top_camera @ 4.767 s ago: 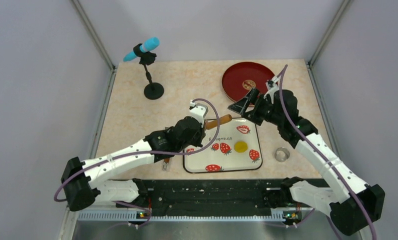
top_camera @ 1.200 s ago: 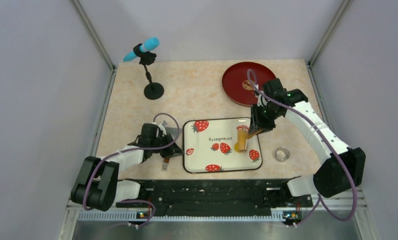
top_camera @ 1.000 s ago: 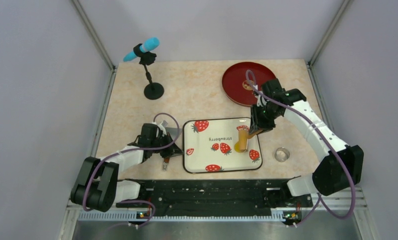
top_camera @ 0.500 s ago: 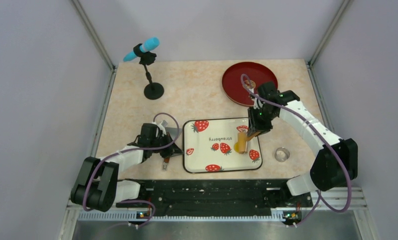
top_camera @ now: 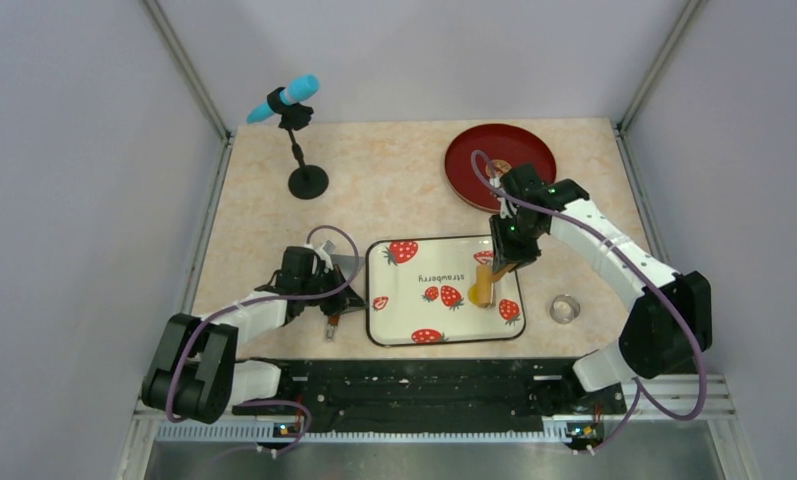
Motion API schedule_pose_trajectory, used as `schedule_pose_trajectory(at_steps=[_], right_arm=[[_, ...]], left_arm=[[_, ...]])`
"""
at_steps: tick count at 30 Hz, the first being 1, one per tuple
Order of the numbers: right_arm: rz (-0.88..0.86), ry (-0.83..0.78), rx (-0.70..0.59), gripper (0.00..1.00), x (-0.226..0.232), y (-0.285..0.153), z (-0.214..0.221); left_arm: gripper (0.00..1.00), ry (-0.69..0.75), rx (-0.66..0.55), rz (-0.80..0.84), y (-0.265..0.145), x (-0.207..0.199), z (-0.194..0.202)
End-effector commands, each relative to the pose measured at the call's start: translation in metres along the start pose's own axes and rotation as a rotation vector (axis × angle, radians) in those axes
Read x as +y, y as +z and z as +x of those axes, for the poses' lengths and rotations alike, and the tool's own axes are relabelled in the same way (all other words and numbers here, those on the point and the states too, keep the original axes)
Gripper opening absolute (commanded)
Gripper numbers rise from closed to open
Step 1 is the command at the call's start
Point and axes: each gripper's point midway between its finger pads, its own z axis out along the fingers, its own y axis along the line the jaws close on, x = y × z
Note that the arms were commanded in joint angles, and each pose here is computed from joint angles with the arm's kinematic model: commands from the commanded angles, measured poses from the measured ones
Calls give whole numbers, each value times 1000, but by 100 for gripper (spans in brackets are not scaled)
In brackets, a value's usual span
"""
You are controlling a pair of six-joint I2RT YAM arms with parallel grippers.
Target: Roll out the dumpling wrappers from the dough
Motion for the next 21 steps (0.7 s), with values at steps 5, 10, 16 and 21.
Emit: schedule_pose_trajectory(at_steps=[5,10,16,21], right_arm=[[328,-54,154,0,-52,46,32],[348,-25,162,0,-49,53,43],[352,1,172,0,-50,65,64],[351,11,208,0,-53,76,84]], left_arm=[[0,4,-29,-77,-1,12,-6],[0,-7,-45,-116,-2,14,-13],[0,-29,-48,-129,1,16,-16],[0,-35,-48,-120,3,14,-19]])
